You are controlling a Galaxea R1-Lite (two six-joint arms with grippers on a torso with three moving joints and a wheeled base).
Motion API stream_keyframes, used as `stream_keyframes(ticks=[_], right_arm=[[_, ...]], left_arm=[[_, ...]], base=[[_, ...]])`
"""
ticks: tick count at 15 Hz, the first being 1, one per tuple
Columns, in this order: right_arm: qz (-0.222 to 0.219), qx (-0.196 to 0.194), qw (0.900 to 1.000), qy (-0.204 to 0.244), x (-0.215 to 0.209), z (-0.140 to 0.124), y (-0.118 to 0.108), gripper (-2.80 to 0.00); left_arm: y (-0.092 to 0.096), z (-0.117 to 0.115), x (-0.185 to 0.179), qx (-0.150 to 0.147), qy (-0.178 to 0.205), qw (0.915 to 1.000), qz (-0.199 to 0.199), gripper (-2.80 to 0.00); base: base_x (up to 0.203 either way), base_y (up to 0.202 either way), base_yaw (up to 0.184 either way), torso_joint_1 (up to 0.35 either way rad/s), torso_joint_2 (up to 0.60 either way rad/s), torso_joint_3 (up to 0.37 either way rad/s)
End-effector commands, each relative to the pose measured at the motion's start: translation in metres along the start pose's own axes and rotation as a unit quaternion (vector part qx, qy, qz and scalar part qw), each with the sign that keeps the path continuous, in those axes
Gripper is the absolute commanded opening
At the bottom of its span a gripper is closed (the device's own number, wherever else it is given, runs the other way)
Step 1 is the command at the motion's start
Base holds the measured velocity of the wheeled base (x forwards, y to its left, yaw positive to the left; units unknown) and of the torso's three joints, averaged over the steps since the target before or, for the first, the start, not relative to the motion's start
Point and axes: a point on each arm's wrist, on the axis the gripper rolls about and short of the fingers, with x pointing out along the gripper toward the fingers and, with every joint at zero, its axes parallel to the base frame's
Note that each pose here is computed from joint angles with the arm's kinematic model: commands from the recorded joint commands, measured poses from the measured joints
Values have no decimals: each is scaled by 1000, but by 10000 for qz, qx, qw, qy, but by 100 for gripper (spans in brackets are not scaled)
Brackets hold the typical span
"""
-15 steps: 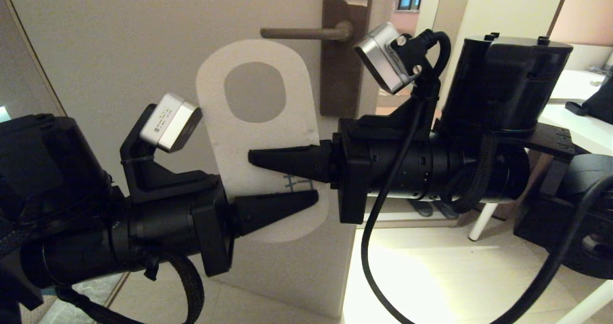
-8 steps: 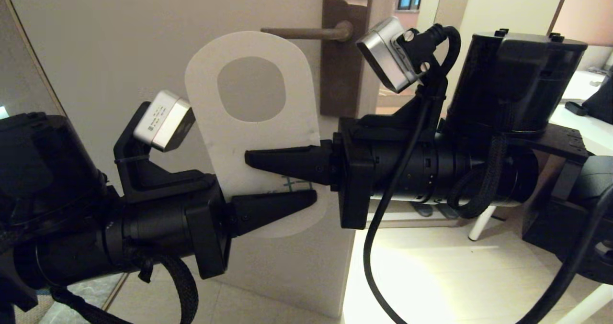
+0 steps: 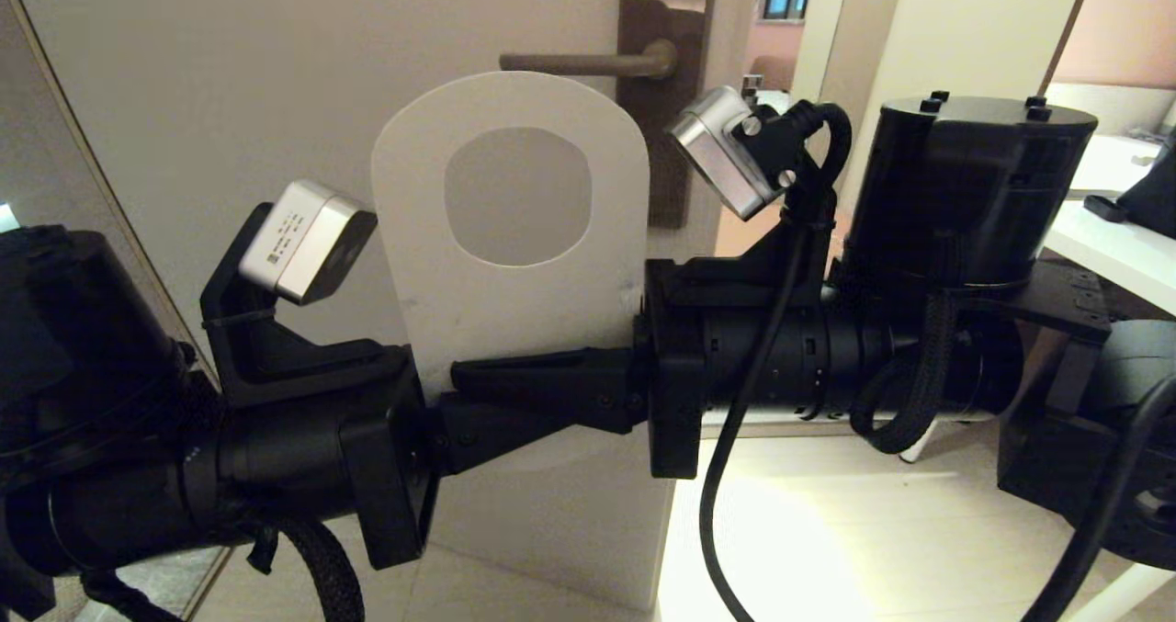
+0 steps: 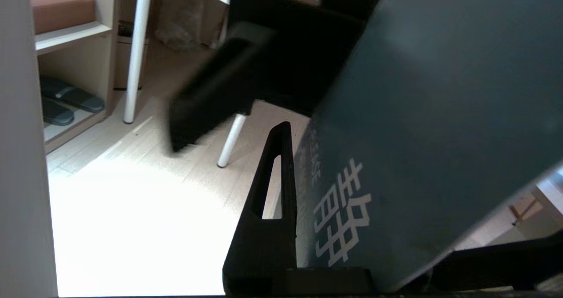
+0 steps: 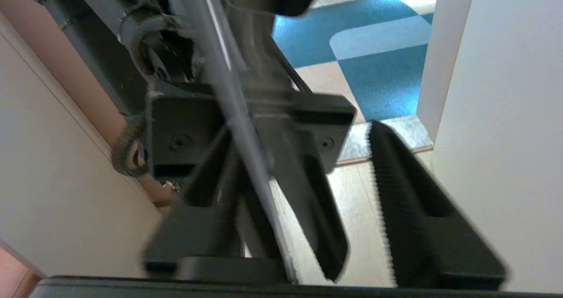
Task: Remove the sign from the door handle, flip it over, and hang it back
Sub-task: Hand it to the other hand
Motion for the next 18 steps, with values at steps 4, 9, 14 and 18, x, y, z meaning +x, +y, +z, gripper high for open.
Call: stream_keyframes(ticks=[4, 9, 14, 18], right_arm=[[-1, 0, 10000, -7, -5, -1, 2, 0], [-123, -11, 9999, -61, -7, 2, 1, 0], [-207, -35, 9997, -151, -14, 8, 0, 0], [-218, -108, 9993, -284, -23, 17, 6, 0]], left_arm=[[-2, -4, -5, -38, 23, 10000, 9, -280], [-4, -10, -11, -81, 73, 9999, 49, -280], [0, -14, -15, -142, 107, 9997, 169, -280], [4, -15, -20, -169, 87, 9993, 318, -280]], base=[[0, 0, 0, 0, 0, 0], [0, 0, 0, 0, 0, 0], [0, 0, 0, 0, 0, 0], [0, 0, 0, 0, 0, 0]])
